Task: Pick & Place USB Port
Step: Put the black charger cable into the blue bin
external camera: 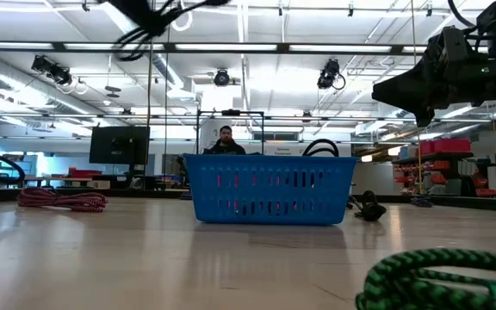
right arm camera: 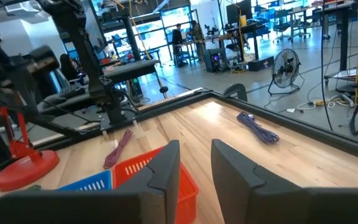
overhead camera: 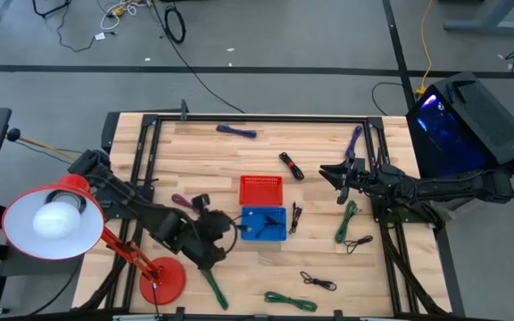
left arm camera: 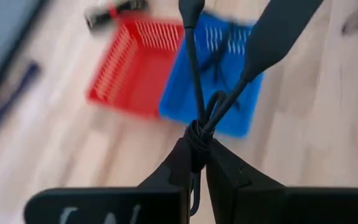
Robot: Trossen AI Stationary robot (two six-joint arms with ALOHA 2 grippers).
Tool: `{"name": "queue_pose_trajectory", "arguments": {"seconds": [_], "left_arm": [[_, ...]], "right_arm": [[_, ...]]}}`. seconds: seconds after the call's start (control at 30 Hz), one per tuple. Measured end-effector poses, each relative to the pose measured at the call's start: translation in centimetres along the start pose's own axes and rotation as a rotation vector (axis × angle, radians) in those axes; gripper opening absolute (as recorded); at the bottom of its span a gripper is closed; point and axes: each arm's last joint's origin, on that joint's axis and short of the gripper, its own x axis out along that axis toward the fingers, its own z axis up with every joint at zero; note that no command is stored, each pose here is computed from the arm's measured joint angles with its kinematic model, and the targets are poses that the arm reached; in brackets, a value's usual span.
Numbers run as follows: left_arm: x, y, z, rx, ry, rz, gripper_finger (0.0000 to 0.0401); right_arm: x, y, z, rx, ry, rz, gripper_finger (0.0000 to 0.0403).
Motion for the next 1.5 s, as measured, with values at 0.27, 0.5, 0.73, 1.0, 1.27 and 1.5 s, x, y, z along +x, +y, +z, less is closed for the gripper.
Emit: {"name": "queue_pose_trajectory", "arguments": {"seconds": [0.27,0.5,0.73,1.0,1.27,1.5], "left_arm": [[2.7,0.6,2.3,0.116,-0.122,-0.070,0.0028],[6.0,2.0,3.2,0.110,-0.188,-0.158,0.0027],[10.0,3.6,1.5,0.052,-0.220,-0.259,0.0027],[12.7,4.7,-0.9,-0.076,-0.327,-0.389,0.0027],[13.7,3.9,-2.3,-0.105,-0.287,-0.384,0.0027],[16.1,2.7,-3.6,-0.138,-0.233,-0.372,0.0027]], "right_arm": [[0.0,0.0,0.0,0.000,0.000,0.000,0.0095],[0.0,0.0,0.0,0.000,0.000,0.000,0.0095],[0.0,0.0,0.0,-0.003,0.001,0.000,0.0095],[0.0,0.0,0.0,-0.007,0.000,0.000,0.0095],[0.0,0.0,0.0,-0.007,0.000,0.000,0.0095],[0.0,-0.1,-0.1,-0.009,0.000,-0.035,0.0095]]}}
